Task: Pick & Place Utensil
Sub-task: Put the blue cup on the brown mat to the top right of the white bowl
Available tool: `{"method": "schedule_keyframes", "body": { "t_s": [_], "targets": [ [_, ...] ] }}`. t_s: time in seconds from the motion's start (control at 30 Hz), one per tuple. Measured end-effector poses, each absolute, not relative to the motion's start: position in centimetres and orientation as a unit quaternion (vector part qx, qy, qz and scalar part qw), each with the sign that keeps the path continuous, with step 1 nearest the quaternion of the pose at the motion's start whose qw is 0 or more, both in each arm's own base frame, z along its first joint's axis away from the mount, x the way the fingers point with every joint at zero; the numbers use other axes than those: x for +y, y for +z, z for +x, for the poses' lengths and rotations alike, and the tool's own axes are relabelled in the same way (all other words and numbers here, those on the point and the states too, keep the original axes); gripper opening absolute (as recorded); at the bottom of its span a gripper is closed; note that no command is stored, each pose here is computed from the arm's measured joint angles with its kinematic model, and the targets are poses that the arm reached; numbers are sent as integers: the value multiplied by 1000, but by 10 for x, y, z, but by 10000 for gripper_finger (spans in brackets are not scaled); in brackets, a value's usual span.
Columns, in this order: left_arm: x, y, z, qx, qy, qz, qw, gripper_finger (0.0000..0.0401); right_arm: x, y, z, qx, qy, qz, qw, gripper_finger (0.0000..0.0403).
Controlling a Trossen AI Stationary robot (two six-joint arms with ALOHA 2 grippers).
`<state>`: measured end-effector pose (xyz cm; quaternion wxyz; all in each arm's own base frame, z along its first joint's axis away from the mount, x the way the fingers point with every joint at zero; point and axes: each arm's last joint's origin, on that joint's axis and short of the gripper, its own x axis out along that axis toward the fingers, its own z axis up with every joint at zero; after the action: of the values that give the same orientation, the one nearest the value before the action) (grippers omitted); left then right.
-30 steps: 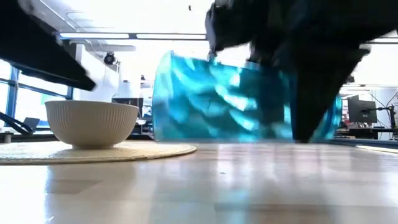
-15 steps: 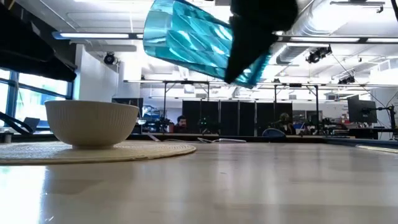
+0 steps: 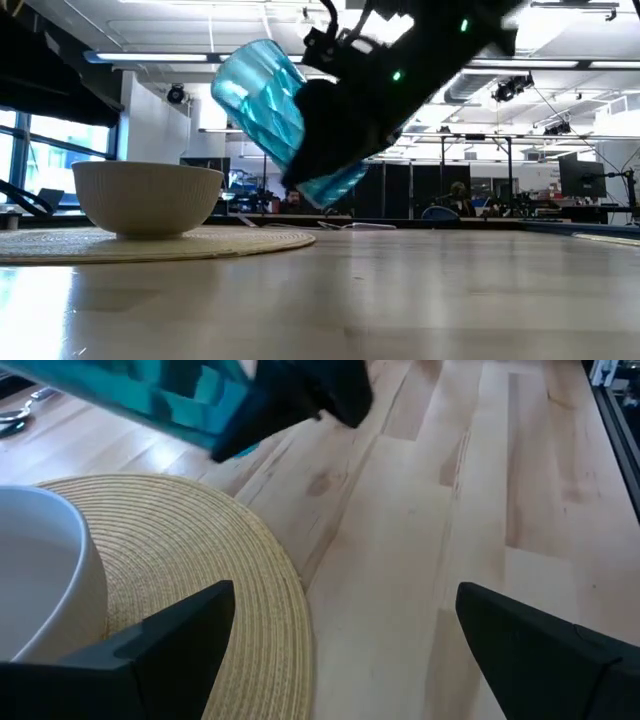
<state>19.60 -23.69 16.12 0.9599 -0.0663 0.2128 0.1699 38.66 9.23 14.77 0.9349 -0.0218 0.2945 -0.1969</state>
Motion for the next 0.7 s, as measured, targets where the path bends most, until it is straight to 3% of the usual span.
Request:
{"method": "schedule_keyframes", "body": {
  "t_s": [0.23, 0.7],
  "targets": [
    [-237, 162, 196, 204, 176, -64, 961, 374, 75, 133, 375, 133, -145, 23, 980, 319],
    [-226, 162, 211, 209, 195, -76, 955, 374, 63, 85, 394, 79, -93, 42, 992, 319]
  ]
}}
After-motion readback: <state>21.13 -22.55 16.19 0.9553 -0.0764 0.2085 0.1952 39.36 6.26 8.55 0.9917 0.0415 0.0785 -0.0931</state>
